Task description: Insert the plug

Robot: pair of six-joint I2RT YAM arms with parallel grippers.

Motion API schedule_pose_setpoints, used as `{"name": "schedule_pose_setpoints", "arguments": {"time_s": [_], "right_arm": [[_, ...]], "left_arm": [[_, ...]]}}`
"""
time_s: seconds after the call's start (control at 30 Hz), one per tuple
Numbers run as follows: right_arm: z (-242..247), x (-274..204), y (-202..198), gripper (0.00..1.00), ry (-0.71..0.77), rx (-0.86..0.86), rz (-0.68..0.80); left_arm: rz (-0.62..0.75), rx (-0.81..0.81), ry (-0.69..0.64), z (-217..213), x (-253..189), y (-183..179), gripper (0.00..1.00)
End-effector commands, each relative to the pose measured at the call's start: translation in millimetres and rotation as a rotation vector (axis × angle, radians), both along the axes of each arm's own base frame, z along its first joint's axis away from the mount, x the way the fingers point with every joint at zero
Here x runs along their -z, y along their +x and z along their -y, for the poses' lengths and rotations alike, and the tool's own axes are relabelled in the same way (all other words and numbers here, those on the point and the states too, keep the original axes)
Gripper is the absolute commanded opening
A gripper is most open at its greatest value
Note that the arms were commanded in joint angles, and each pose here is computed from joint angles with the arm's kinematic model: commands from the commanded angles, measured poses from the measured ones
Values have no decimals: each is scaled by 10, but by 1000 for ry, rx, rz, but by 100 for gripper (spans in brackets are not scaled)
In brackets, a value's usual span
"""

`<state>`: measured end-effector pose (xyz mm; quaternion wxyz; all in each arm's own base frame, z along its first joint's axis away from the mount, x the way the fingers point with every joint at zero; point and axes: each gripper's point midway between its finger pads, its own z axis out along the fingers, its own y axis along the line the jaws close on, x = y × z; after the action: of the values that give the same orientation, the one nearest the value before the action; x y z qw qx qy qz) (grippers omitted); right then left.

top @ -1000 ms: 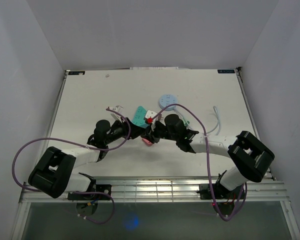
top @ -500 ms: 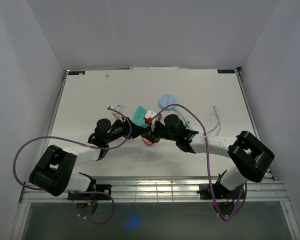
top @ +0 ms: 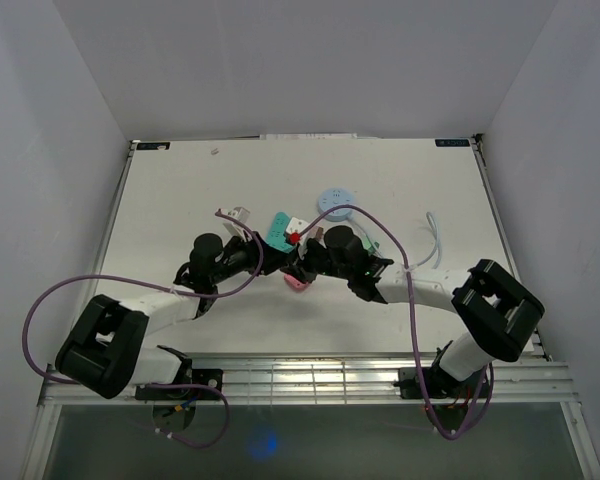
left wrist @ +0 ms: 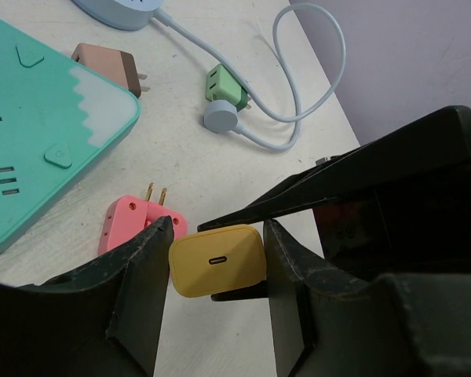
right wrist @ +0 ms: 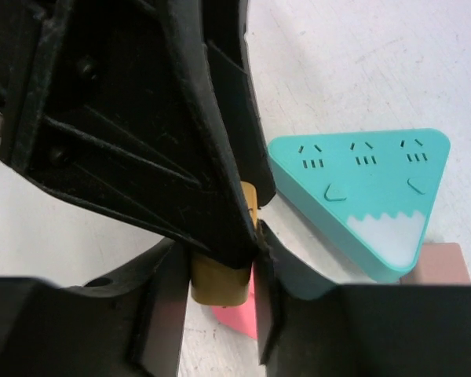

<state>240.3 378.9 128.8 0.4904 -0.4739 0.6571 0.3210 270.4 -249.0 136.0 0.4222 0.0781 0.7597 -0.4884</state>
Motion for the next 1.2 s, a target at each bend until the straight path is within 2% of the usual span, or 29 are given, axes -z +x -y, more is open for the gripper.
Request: {"name": "schedule_pose_setpoints", "arguments": {"time_s": [0.0, 0.03, 0.07, 0.1, 0.13, 0.23, 0.27, 0.33, 0.37, 0.53, 0.73, 0.9, 1.17], "right_arm": [[-116, -214, 37, 31, 43, -16, 33], [-116, -198, 37, 13, 36, -15, 26], [-119, -177, 45, 9, 29, -13, 22], [-125, -184, 50, 8, 29, -13, 22], [-125, -180, 55, 8, 28, -9, 20], [-111, -176, 69, 8, 31, 3, 17], [-103, -191, 80, 8, 33, 14, 22], [-56, -193, 144, 8, 35, 60, 29], [-12, -204, 161, 8, 40, 82, 30], [251, -372, 400, 8, 140, 226, -26], [600, -607, 584, 8, 332, 356, -179], [598, -777, 493, 8, 434, 336, -244], [554, -871, 404, 8, 519, 324, -350]], "left_arm": [[40, 16, -4, 50, -136, 40, 20], [40, 16, -4, 51, -139, 42, 21], [44, 17, -4, 47, -150, 36, 22], [47, 12, -5, 42, -163, 40, 27], [45, 6, -3, 31, -165, 37, 42], [55, -28, 2, -23, -209, 51, 64], [59, -47, 6, -49, -210, 58, 76], [88, -75, -4, -102, -297, 44, 87], [88, -112, 1, -159, -276, 59, 96], [137, -153, -10, -255, -385, 17, 98], [231, -112, -45, -237, -493, -83, 98], [263, -99, -44, -216, -497, -107, 98], [368, -96, -6, -75, -524, -166, 97]]}}
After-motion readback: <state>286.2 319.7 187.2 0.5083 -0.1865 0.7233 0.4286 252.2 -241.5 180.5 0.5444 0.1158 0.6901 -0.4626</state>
